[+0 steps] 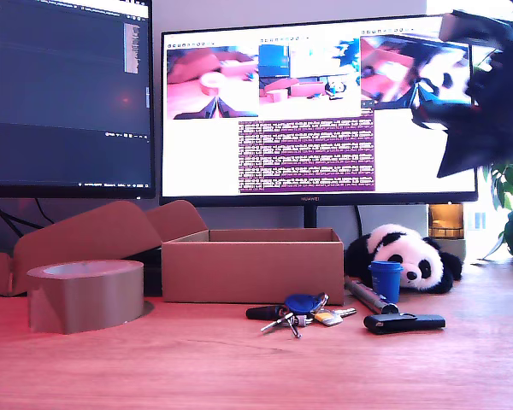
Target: Pick up the scissors and place it inside the cardboard box
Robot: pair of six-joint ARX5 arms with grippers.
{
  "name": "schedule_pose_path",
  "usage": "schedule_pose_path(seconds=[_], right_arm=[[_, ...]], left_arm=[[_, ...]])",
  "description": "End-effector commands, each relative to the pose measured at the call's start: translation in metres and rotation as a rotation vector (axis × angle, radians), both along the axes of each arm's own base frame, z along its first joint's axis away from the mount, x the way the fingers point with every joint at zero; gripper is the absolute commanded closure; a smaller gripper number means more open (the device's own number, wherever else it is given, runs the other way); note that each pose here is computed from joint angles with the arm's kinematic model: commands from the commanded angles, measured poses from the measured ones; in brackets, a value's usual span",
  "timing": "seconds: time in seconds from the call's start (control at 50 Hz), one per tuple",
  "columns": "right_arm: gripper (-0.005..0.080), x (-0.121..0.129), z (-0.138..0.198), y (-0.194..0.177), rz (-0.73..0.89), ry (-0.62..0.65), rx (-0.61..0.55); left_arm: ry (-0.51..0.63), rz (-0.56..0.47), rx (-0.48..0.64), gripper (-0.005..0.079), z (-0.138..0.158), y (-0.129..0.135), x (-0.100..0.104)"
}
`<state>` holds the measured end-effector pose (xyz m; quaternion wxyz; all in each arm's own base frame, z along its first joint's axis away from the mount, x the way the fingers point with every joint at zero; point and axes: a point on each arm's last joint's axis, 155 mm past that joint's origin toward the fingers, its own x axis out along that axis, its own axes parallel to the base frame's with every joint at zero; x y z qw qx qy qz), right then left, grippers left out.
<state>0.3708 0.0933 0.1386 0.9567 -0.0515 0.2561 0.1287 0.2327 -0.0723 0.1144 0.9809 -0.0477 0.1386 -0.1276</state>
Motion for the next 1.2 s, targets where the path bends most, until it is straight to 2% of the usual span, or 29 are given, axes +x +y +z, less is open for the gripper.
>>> schedule_pose_path(seconds=[0.0, 0.34, 0.72, 1.18], right_arm=[[0.0762, -0.007, 0.001, -0.007, -0.020, -0.015, 0.017], [0.0762, -0.025, 0.001, -0.043, -0.119, -0.076, 0.043], [0.0762, -0.061, 0.037, -0.051, -0.127, -0.260, 0.089], [0.0762, -0.107, 0.055, -0.057, -0.114, -0.433, 0.092]], left_arm=[[0.006, 0.035, -0.003, 0.0765, -0.010, 0.007, 0.004], [-0.016, 0.176, 0.005, 0.0765, -0.009, 0.041, 0.013], [0.021, 0.170, 0.013, 0.0765, -0.018, 0.041, 0.010], [0.021, 0.170, 0.013, 0.0765, -0.018, 0.041, 0.010]])
